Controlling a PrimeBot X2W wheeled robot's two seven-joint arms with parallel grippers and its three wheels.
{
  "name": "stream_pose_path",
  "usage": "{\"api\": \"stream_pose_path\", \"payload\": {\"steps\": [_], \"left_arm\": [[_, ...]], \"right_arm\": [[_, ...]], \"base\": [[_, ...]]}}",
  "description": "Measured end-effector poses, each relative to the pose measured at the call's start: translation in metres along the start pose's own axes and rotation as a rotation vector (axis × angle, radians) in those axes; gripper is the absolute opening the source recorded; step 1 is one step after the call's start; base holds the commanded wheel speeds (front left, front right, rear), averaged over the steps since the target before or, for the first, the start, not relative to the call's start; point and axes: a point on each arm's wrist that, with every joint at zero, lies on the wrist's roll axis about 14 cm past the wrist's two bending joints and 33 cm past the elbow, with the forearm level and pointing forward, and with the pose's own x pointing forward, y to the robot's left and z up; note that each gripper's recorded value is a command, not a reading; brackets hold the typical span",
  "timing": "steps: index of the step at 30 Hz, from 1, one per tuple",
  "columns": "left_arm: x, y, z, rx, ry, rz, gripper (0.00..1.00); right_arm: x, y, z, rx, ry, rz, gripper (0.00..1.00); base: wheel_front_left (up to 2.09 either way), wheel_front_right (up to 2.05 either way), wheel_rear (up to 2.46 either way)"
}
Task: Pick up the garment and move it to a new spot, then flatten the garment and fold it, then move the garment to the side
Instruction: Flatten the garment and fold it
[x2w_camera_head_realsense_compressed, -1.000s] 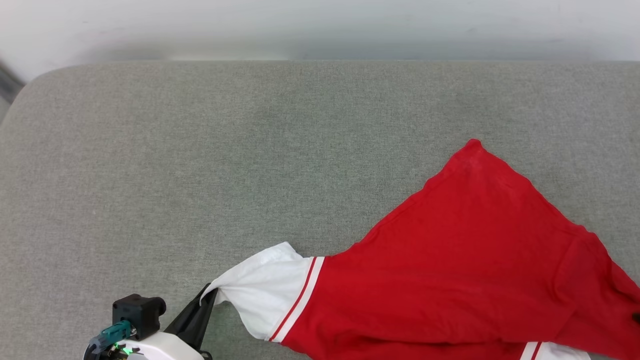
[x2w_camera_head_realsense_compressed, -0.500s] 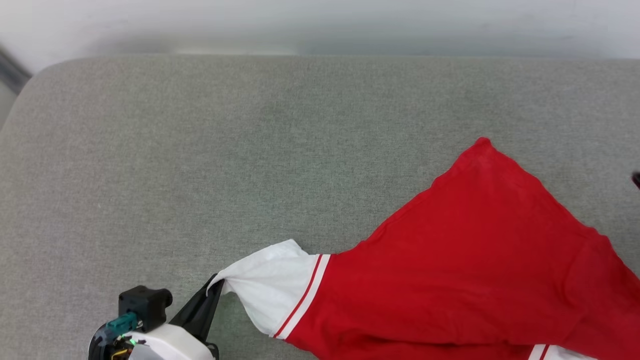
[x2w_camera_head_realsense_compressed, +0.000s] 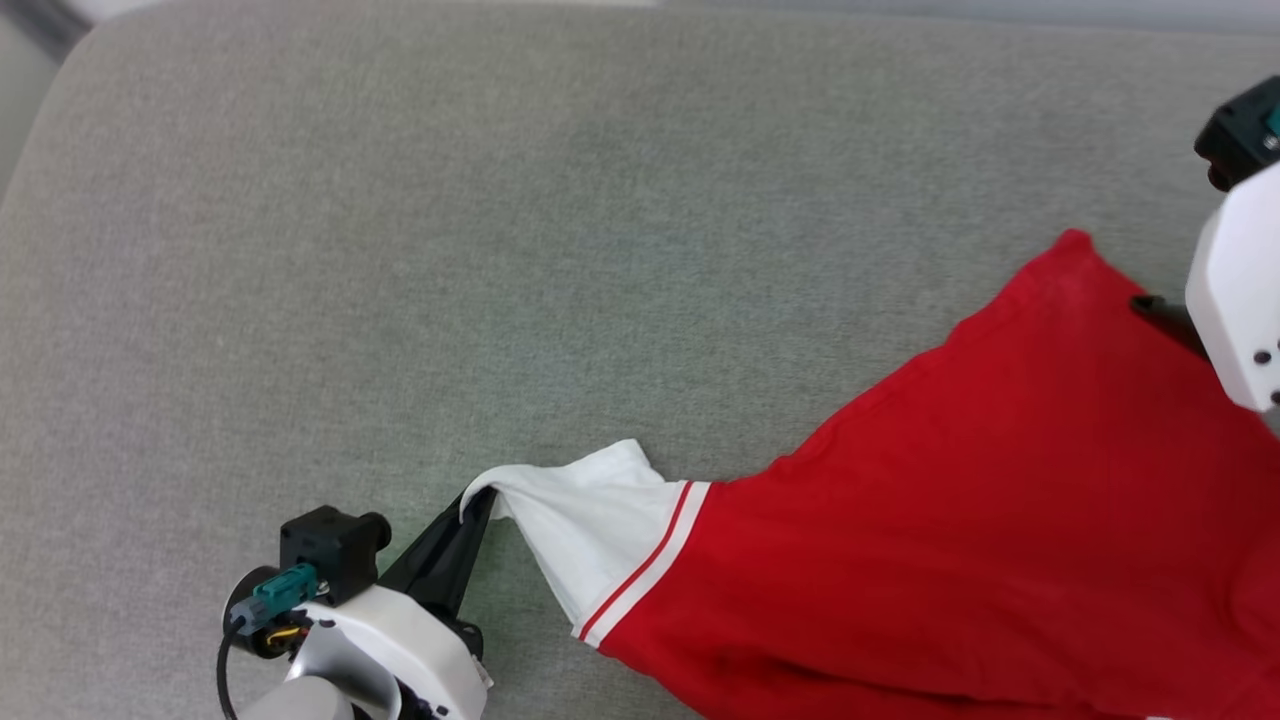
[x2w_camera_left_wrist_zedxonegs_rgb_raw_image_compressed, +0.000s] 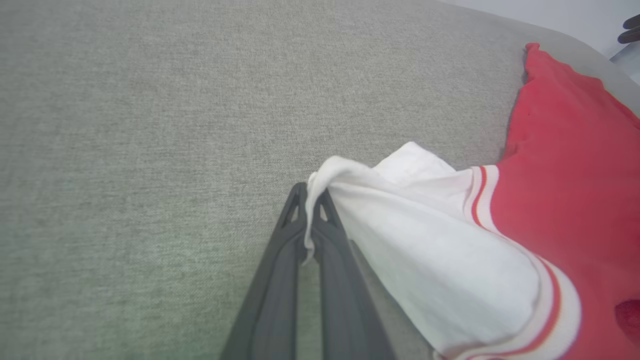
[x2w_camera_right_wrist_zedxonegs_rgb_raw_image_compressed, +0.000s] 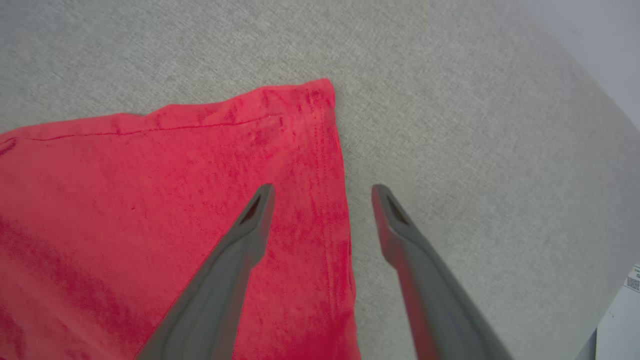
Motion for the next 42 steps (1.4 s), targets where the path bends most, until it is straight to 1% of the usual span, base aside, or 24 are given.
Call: {"api": "stream_pose_path", "payload": {"steps": [3, 7, 11, 14, 17, 18, 19, 21, 24, 27, 30, 33, 37, 42], "left_arm": [[0.004, 0.004, -0.005, -0.008, 0.011, 0.016, 0.00], [0.008, 0.009, -0.013, -0.012, 0.034, 0.035, 0.00], [0.012, 0.013, -0.018, -0.017, 0.045, 0.047, 0.00], [0.013, 0.014, -0.020, -0.016, 0.051, 0.055, 0.00], [0.014, 0.014, -0.020, -0.017, 0.048, 0.054, 0.00], [0.014, 0.013, -0.020, -0.016, 0.047, 0.053, 0.00], [0.015, 0.013, -0.019, -0.014, 0.045, 0.053, 0.00], [0.015, 0.012, -0.016, -0.009, 0.036, 0.049, 0.00], [0.013, 0.010, -0.009, 0.004, 0.016, 0.039, 0.00], [0.010, 0.009, 0.002, 0.036, -0.012, 0.028, 0.00], [0.008, 0.011, 0.022, 0.075, -0.067, 0.021, 0.00], [0.011, 0.007, 0.056, 0.132, -0.155, -0.008, 0.00], [0.021, -0.001, 0.114, 0.218, -0.295, -0.051, 0.00], [0.039, -0.019, 0.194, 0.316, -0.468, -0.106, 0.00]], "right_arm": [[0.024, -0.002, 0.002, -0.027, 0.068, -0.004, 1.00], [0.057, 0.002, 0.010, 0.004, 0.081, 0.026, 1.00], [0.090, 0.014, -0.012, -0.017, 0.159, 0.054, 1.00], [0.101, 0.021, -0.025, -0.032, 0.197, 0.070, 1.00], [0.102, 0.022, -0.028, -0.028, 0.191, 0.080, 1.00], [0.101, 0.022, -0.027, -0.027, 0.187, 0.081, 0.40], [0.100, 0.021, -0.026, -0.032, 0.176, 0.076, 0.00], [0.096, 0.020, -0.023, -0.022, 0.150, 0.078, 0.00], [0.087, 0.021, -0.010, -0.013, 0.068, 0.079, 0.00], [0.068, 0.012, 0.012, -0.012, -0.057, 0.049, 0.00], [0.037, 0.003, 0.044, -0.005, -0.206, 0.029, 0.00], [0.006, -0.008, 0.067, -0.001, -0.334, -0.002, 0.00], [-0.038, -0.027, 0.098, 0.021, -0.519, -0.054, 0.00], [-0.076, -0.045, 0.129, 0.027, -0.680, -0.113, 0.00]], "base": [[0.00, 0.00, 0.00], [0.00, 0.00, 0.00], [0.00, 0.00, 0.00], [0.00, 0.00, 0.00], [0.00, 0.00, 0.00], [0.00, 0.00, 0.00], [0.00, 0.00, 0.00], [0.00, 0.00, 0.00], [0.00, 0.00, 0.00], [0.00, 0.00, 0.00], [0.00, 0.00, 0.00], [0.00, 0.00, 0.00], [0.00, 0.00, 0.00], [0.00, 0.00, 0.00]]}}
